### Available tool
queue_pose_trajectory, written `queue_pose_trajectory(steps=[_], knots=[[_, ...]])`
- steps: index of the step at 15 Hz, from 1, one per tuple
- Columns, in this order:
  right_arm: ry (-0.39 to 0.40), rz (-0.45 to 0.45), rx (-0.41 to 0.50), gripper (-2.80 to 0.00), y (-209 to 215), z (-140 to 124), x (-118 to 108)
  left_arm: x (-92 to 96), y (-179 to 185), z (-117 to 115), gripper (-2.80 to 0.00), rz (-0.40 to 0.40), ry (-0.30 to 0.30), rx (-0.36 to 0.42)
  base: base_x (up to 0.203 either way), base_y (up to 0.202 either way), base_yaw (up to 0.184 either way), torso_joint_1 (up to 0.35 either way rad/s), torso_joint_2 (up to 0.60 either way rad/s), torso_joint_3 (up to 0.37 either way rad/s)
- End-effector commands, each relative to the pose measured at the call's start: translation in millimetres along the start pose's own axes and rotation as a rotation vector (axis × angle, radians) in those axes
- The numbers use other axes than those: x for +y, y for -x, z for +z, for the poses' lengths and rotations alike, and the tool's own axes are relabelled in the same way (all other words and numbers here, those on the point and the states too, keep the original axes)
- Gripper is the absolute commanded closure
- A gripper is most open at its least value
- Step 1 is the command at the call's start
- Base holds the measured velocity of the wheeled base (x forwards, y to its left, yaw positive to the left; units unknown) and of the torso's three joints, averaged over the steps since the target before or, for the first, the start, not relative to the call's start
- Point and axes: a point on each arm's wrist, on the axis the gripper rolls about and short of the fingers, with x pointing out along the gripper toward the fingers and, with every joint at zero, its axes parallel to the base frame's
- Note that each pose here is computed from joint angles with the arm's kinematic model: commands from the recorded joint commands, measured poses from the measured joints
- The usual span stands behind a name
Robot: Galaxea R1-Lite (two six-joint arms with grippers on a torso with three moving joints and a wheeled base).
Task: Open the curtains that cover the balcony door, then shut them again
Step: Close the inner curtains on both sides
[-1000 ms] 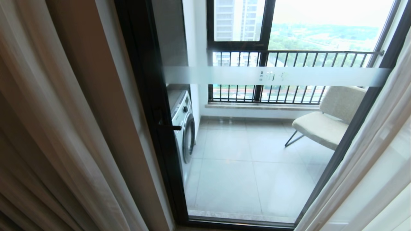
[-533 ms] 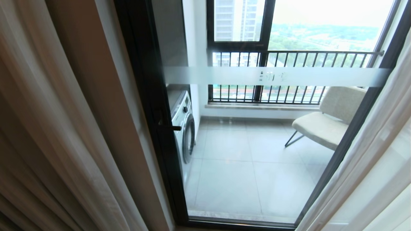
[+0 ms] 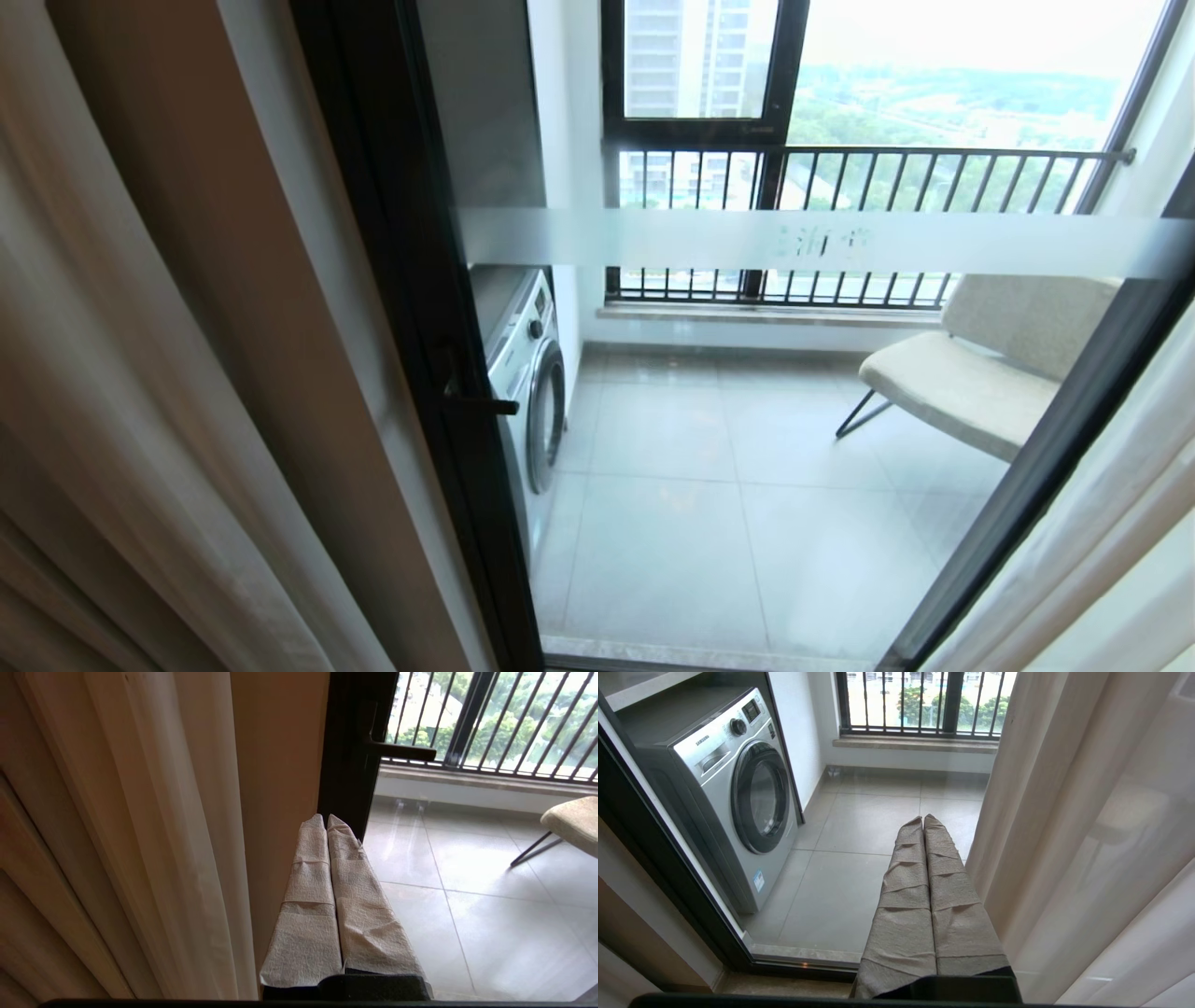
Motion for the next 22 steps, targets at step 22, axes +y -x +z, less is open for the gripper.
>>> queue_pose_trajectory(steps=[22], knots=[[0.001,0.0,0.001,0.0,0,0,0,-5.6,-35,131,0.0,0.173,0.005,0.034,0.0,0.0,0.0,0.0,0.0,0.0]])
